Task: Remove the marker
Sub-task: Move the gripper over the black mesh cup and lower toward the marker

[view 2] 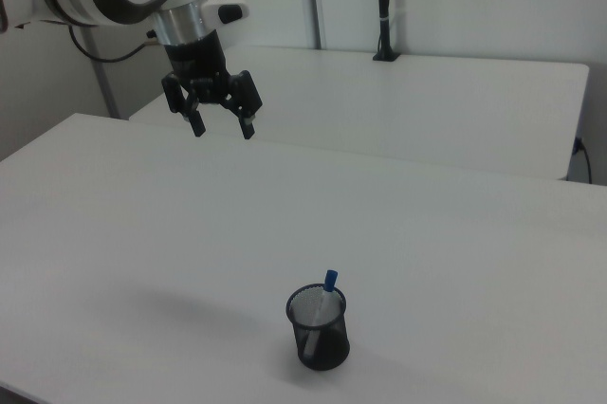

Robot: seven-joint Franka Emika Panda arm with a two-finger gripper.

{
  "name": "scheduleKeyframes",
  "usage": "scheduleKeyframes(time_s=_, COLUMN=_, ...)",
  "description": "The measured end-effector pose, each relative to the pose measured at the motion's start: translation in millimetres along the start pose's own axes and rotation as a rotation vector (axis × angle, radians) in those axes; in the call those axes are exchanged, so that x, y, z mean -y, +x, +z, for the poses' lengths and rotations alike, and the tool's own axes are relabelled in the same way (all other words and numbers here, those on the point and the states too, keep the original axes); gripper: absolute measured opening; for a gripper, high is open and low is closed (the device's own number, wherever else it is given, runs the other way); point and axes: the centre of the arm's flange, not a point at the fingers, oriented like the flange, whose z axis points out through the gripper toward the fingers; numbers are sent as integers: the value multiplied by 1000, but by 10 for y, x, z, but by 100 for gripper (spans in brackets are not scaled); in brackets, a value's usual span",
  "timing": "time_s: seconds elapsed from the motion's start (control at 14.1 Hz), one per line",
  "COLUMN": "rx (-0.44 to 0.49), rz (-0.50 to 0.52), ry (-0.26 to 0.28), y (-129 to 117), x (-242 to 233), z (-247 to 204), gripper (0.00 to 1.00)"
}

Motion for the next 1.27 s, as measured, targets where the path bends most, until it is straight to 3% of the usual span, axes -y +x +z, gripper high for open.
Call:
scheduleKeyframes(time_s=0.92, rx=23, rz=2, ry=3, y=-78, x=-93, z=-23, gripper=100)
scheduleKeyframes(time_s=1.27, rx=108, rz=-178, ry=35, y=-438, x=-698, z=-22, gripper=100)
